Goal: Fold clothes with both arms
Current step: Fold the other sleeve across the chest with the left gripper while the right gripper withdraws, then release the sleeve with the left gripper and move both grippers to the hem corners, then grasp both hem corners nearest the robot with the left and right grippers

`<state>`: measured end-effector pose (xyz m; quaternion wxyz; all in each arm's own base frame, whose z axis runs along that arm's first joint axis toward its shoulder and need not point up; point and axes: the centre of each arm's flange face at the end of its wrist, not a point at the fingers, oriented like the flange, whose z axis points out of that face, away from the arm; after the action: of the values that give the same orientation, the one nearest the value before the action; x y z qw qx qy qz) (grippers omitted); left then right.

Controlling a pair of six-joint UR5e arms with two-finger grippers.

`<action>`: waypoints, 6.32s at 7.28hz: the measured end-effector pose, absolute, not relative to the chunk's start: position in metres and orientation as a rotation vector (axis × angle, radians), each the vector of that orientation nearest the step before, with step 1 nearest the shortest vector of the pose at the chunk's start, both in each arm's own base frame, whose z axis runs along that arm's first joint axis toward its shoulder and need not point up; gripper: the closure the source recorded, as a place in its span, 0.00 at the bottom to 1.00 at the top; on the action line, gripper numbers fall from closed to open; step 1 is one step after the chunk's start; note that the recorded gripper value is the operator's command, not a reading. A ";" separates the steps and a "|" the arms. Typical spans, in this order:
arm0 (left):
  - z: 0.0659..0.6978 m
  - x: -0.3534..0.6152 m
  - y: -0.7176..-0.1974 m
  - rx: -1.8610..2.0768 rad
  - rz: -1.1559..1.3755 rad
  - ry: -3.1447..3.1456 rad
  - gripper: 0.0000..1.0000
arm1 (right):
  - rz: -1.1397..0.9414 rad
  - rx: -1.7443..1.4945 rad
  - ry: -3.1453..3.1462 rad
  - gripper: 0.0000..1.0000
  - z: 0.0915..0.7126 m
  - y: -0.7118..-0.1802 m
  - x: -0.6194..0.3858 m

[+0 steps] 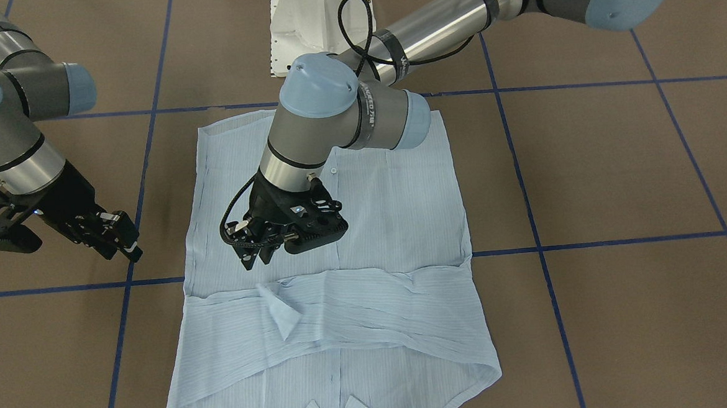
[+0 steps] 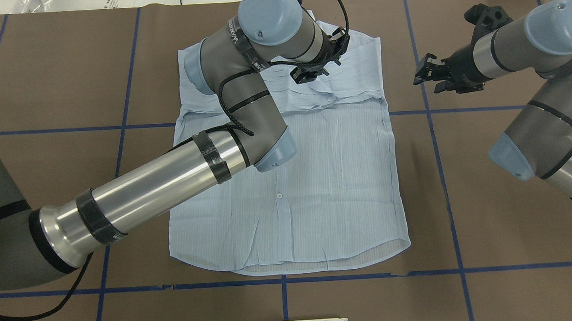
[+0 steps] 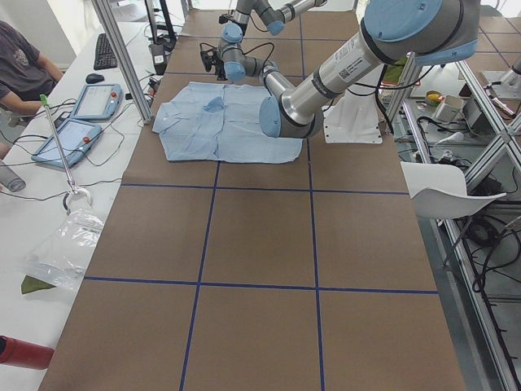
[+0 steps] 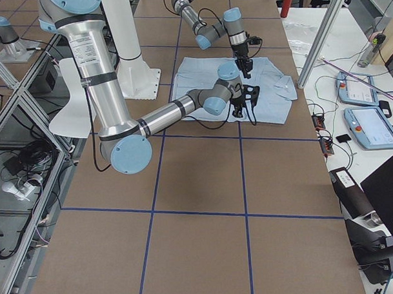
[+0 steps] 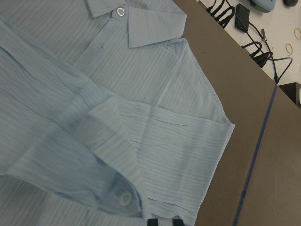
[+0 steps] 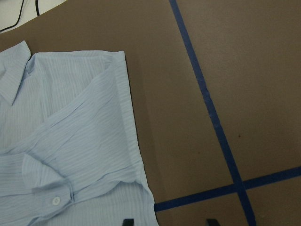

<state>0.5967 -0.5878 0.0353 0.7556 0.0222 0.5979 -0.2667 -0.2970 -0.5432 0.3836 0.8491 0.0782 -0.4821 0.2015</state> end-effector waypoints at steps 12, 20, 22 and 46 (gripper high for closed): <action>0.146 0.468 -0.486 0.114 -0.484 1.383 0.14 | 0.649 -0.018 -0.834 0.31 0.378 -0.256 -0.443; 0.160 0.472 -0.483 0.109 -0.489 1.363 0.14 | 0.633 0.002 -0.805 0.59 0.391 -0.241 -0.453; 0.165 0.472 -0.482 0.106 -0.491 1.357 0.14 | 0.631 0.005 -0.804 0.91 0.392 -0.239 -0.454; 0.302 0.469 -0.227 -0.017 -0.528 0.888 1.00 | 0.624 -0.009 -0.821 1.00 0.382 -0.224 -0.400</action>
<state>0.4695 -0.2266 0.3023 0.8695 -0.0082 0.4247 -0.2522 -0.3997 -0.2242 0.3815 0.8700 -0.0041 -0.3926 0.2982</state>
